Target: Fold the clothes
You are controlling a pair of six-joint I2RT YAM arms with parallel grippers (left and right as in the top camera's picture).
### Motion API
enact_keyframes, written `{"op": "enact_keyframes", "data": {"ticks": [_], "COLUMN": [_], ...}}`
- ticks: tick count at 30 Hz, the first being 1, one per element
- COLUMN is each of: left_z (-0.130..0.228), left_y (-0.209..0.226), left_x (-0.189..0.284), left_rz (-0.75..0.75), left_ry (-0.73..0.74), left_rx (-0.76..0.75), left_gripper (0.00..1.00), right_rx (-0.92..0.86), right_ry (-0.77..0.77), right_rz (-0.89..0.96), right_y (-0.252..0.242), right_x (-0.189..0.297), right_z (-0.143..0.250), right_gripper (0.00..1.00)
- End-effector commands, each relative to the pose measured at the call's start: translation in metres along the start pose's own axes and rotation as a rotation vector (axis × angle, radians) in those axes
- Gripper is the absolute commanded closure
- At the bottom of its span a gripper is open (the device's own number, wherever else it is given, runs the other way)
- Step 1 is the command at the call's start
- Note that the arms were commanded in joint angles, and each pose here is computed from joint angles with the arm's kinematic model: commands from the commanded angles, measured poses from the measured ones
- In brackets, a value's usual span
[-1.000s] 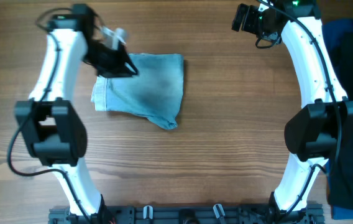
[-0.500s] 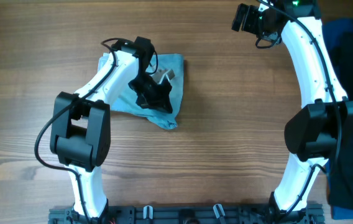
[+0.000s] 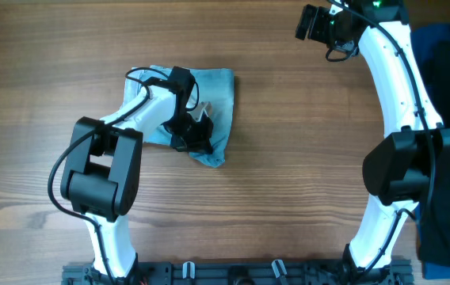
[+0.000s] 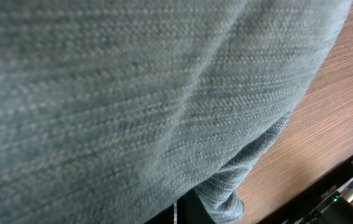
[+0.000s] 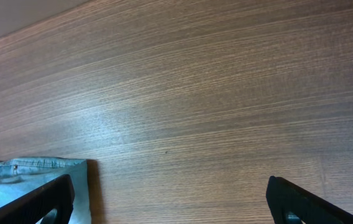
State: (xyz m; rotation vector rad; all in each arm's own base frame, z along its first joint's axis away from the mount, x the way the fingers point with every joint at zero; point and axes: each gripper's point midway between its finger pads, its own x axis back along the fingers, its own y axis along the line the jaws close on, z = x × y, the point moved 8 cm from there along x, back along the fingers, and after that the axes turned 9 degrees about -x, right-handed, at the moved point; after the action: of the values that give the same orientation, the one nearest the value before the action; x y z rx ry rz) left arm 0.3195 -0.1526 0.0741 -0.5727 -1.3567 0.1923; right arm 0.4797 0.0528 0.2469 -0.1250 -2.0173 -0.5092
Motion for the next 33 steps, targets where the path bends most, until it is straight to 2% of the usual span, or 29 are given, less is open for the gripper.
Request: {"op": "enact_keyframes", "data": {"ticks": [1,4,8,13,18,24,27,31,33], "left_z": [-0.004,-0.004,0.001,0.001,0.009,0.014,0.007,0.001,0.004], "left_y": [-0.012,-0.030,-0.011,0.017,0.054,0.071,0.066,0.044,0.047], "left_x": [0.027,0.073,0.118,0.099,0.070,0.056,0.066,0.121,0.134], "left_rz": [-0.014,-0.041,-0.188,-0.190,-0.316,-0.369,-0.364,-0.352,-0.354], "left_ry": [-0.054,-0.147,-0.287,-0.222,-0.139,-0.099,-0.139,-0.288,-0.328], "left_rx": [0.005,-0.015,0.090,0.180,0.343,0.383,0.359,0.331,0.350], "left_gripper": [0.96,0.96,0.93,0.87,0.90,0.96,0.96,0.96,0.96], "right_rx": [0.004,0.004,0.004,0.004,0.004,0.004,0.004,0.004,0.004], "right_ry": [-0.012,-0.012,-0.012,-0.012,-0.012,-0.012,-0.012,-0.012,-0.012], "right_rz": [0.014,0.014,0.014,0.014,0.014,0.014,0.014,0.014,0.014], "right_y": [-0.002,-0.002,-0.002,-0.002,-0.002,-0.002,-0.002,-0.002,-0.002], "right_x": [0.000,0.000,0.000,0.000,0.000,0.000,0.000,0.000,0.000], "right_z": [-0.002,-0.002,-0.002,-0.002,-0.002,-0.002,-0.002,-0.002,-0.002], "right_gripper": [0.00,0.00,0.00,0.00,0.00,0.00,0.00,0.00,0.00]}}
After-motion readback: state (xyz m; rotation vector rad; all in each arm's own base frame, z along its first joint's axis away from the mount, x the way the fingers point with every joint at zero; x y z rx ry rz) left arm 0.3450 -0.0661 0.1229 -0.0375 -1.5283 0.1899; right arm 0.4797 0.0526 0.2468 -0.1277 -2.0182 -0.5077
